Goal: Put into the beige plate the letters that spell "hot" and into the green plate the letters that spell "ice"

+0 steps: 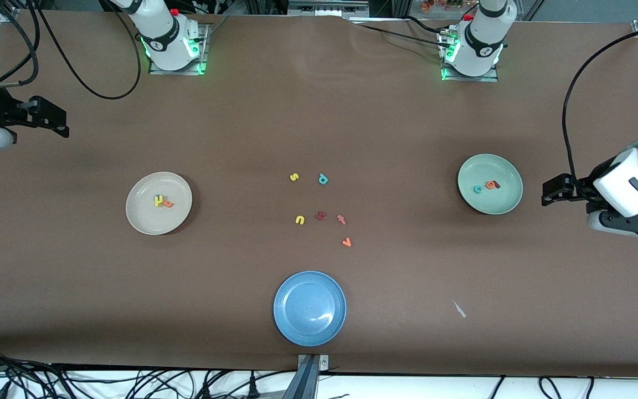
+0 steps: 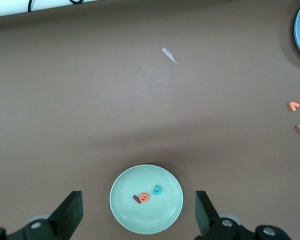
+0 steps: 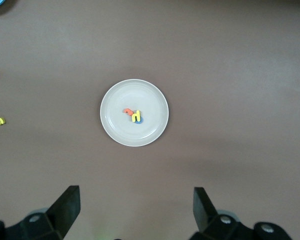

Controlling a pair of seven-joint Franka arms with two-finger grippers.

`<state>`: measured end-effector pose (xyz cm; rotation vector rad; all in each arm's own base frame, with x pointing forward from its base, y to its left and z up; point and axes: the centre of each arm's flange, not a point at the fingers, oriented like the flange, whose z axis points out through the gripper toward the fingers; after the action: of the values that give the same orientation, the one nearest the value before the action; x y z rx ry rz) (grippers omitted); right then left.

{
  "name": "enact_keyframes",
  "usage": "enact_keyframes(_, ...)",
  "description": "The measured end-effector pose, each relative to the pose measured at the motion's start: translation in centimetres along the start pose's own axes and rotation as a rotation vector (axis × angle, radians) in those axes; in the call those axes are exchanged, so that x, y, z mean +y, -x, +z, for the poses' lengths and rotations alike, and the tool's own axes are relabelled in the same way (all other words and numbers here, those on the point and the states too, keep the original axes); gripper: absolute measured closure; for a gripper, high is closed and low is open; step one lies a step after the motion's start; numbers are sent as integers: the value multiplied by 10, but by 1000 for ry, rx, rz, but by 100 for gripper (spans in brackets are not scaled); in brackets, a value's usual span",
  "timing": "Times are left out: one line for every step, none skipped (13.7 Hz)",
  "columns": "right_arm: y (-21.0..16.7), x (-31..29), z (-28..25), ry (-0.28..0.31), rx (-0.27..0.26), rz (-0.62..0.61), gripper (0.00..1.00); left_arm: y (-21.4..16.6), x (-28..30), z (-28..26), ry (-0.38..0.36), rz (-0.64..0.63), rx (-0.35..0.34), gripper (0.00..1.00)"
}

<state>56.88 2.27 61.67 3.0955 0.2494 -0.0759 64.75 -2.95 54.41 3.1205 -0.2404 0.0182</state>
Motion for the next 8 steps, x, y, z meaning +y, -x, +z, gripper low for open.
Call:
enact_keyframes(0, 0, 0, 0, 0, 0, 0, 9, 1, 1, -1, 3, 4, 0)
enact_keyframes(0, 0, 0, 0, 0, 0, 0, 15, 1, 0, -2, 8, 5, 0)
enact_keyframes(0, 0, 0, 0, 0, 0, 0, 19, -1, -1, -3, 14, 7, 0)
enact_keyframes(0, 0, 0, 0, 0, 0, 0, 21, -4, -3, -4, 21, 10, 0)
enact_keyframes(0, 0, 0, 0, 0, 0, 0, 22, -7, -4, -4, 30, 13, 0)
enact_keyframes(0, 0, 0, 0, 0, 0, 0, 22, -9, -4, -5, 39, 15, 0)
enact_keyframes(0, 0, 0, 0, 0, 1, 0, 22, -9, -4, -5, 43, 16, 0)
enact_keyframes(0, 0, 0, 0, 0, 1, 0, 22, -8, -4, -5, 45, 16, 0)
